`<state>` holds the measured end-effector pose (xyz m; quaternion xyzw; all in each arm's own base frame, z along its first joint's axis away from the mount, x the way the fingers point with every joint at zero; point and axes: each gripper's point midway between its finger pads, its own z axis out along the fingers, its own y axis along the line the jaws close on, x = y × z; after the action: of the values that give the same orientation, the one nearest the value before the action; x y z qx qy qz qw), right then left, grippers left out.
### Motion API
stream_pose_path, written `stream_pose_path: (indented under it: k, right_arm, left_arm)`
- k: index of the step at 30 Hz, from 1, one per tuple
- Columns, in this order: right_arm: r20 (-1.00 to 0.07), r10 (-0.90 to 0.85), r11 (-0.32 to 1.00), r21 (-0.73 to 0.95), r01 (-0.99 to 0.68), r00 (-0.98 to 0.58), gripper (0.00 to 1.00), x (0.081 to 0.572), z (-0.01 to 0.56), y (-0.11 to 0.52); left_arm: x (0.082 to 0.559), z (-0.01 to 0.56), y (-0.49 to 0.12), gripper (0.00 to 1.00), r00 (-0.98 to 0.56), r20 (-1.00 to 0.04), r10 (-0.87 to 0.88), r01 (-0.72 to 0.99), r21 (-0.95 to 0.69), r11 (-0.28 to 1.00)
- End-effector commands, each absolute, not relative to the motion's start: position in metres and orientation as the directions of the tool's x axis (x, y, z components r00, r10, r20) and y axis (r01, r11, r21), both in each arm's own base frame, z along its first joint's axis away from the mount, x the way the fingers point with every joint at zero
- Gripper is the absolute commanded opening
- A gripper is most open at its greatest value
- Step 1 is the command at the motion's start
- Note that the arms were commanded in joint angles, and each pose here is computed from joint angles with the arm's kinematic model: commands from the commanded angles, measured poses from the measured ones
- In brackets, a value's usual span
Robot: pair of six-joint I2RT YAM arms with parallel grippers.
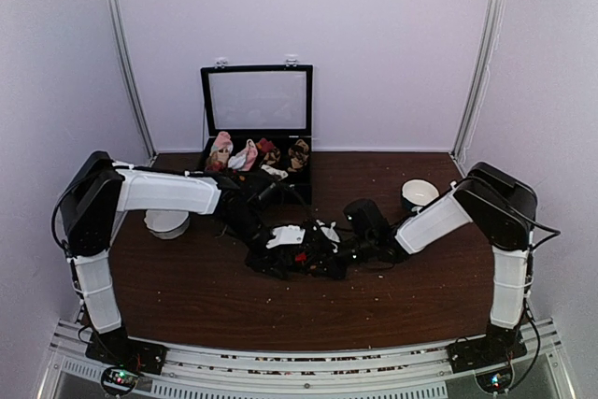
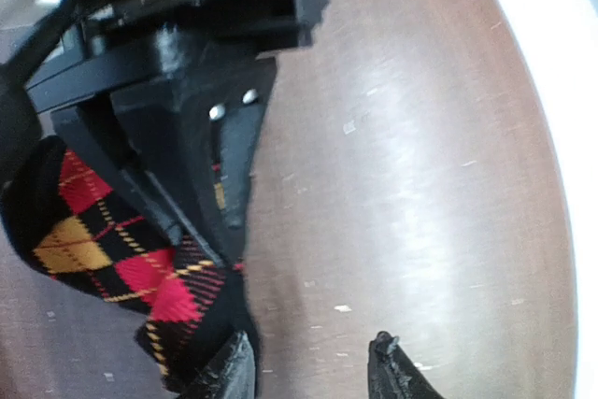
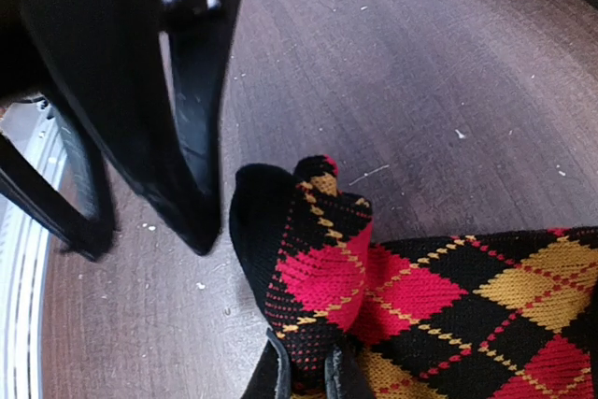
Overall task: Roll the socks
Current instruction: Roll the sock at the center of the board.
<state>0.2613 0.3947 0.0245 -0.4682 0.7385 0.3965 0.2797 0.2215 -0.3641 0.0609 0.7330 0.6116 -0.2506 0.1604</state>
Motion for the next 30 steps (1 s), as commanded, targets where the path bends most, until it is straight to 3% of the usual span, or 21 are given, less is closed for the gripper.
stream_pose_path:
  k: [1, 4, 8, 13, 15, 21, 30]
  right_arm:
    - [-0.451, -0.643, 0.436, 0.449, -0.78, -0.619, 0.0, 0.227, -0.071, 0.332]
    - [-0.429, -0.653, 0.433, 0.464, -0.772, -0.624, 0.0, 0.225, -0.074, 0.333]
    - [-0.41, -0.667, 0.424, 0.478, -0.769, -0.623, 0.0, 0.224, -0.07, 0.334]
    - [-0.427, -0.656, 0.418, 0.481, -0.771, -0.622, 0.0, 0.221, -0.065, 0.333]
    - [-0.431, -0.652, 0.412, 0.489, -0.769, -0.624, 0.0, 0.22, -0.062, 0.334]
    - [-0.435, -0.65, 0.39, 0.513, -0.764, -0.624, 0.0, 0.217, -0.059, 0.337]
    - [-0.417, -0.665, 0.375, 0.531, -0.76, -0.62, 0.0, 0.215, -0.062, 0.341]
  left_arm:
    - [0.264, 0.056, -0.372, 0.44, 0.242, -0.517, 0.821, 0.969, 0.173, -0.177]
    - [0.269, 0.071, -0.379, 0.44, 0.267, -0.532, 0.803, 0.961, 0.211, -0.18]
    - [0.265, 0.113, -0.388, 0.44, 0.213, -0.611, 0.763, 0.977, 0.133, -0.166]
    - [0.339, 0.129, -0.402, 0.42, -0.053, -0.705, 0.707, 0.994, 0.031, 0.105]
    - [0.359, 0.116, -0.406, 0.42, -0.144, -0.696, 0.703, 0.982, -0.01, 0.191]
    - [0.355, 0.076, -0.414, 0.42, -0.25, -0.656, 0.713, 0.968, -0.145, 0.206]
    - [0.331, 0.07, -0.436, 0.44, -0.402, -0.661, 0.633, 0.898, -0.419, 0.133]
